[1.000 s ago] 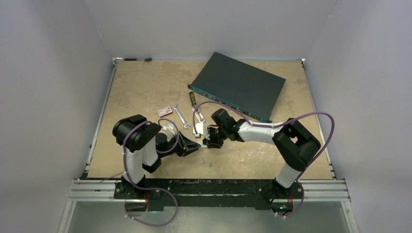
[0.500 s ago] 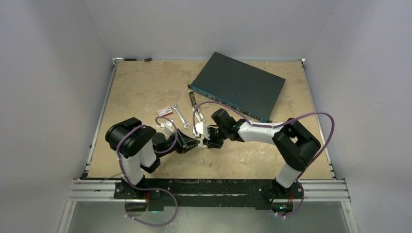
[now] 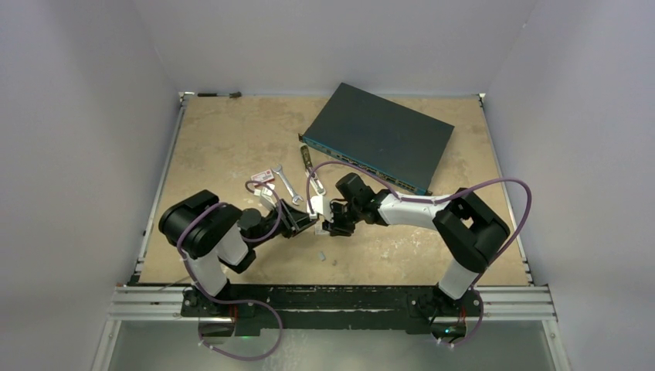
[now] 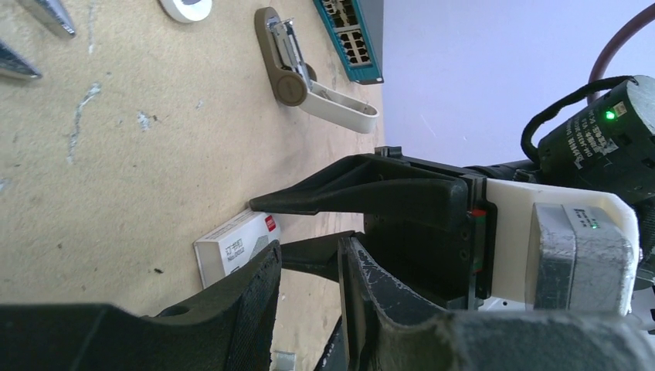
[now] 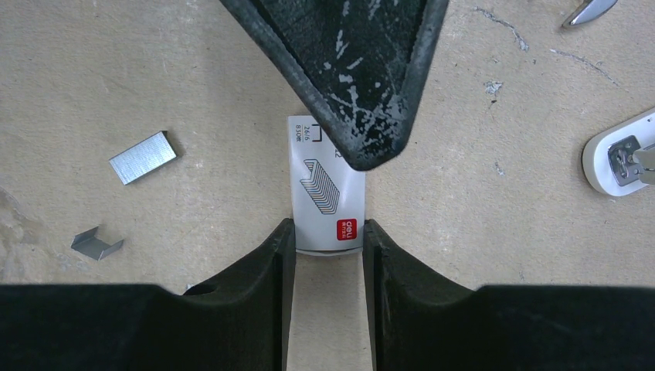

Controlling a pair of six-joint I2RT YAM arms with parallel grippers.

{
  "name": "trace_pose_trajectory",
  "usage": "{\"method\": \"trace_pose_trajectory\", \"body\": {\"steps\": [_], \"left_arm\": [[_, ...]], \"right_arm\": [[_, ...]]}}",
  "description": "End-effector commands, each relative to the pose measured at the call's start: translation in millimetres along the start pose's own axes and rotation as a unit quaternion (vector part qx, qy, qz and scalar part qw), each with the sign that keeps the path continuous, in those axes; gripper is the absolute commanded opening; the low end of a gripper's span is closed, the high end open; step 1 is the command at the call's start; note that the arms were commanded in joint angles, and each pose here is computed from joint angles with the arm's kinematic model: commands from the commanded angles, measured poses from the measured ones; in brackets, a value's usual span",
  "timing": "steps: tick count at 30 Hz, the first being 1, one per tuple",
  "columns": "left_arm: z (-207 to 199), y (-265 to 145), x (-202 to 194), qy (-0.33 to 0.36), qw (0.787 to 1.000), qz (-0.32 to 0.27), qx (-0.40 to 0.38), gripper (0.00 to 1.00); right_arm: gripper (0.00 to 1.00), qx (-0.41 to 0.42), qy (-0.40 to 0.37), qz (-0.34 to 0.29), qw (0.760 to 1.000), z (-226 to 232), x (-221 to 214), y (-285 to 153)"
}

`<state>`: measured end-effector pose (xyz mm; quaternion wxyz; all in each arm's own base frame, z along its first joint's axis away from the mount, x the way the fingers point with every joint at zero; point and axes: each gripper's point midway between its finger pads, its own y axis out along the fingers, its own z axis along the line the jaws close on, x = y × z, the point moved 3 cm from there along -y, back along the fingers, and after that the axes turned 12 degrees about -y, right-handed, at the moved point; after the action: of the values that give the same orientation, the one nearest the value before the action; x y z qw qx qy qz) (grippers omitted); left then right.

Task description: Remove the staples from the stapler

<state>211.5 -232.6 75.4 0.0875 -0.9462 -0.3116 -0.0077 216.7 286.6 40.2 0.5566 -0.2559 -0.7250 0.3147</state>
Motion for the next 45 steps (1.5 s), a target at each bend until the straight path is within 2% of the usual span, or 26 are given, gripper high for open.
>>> {"method": "trace_pose_trajectory", "body": {"steps": [1,17,45], "left_arm": [[-3.7,-4.9,5.4,0.02,0.999,-0.023,-0.013,0.32],[13.2,-3.8,3.6,0.018,0.999,-0.016,0.026,0.31],[23.3,1.0,-6.0,0.016,0.999,0.018,0.048,0.31]], "right_arm": [[0.35,0.005,-0.006,0.002,1.0,-4.3,2.8,-0.6],[0.35,0.006,-0.005,0.003,1.0,-4.3,2.3,-0.3],[0.35,0.007,-0.004,0.002,1.0,-4.6,3.0,-0.3]]}}
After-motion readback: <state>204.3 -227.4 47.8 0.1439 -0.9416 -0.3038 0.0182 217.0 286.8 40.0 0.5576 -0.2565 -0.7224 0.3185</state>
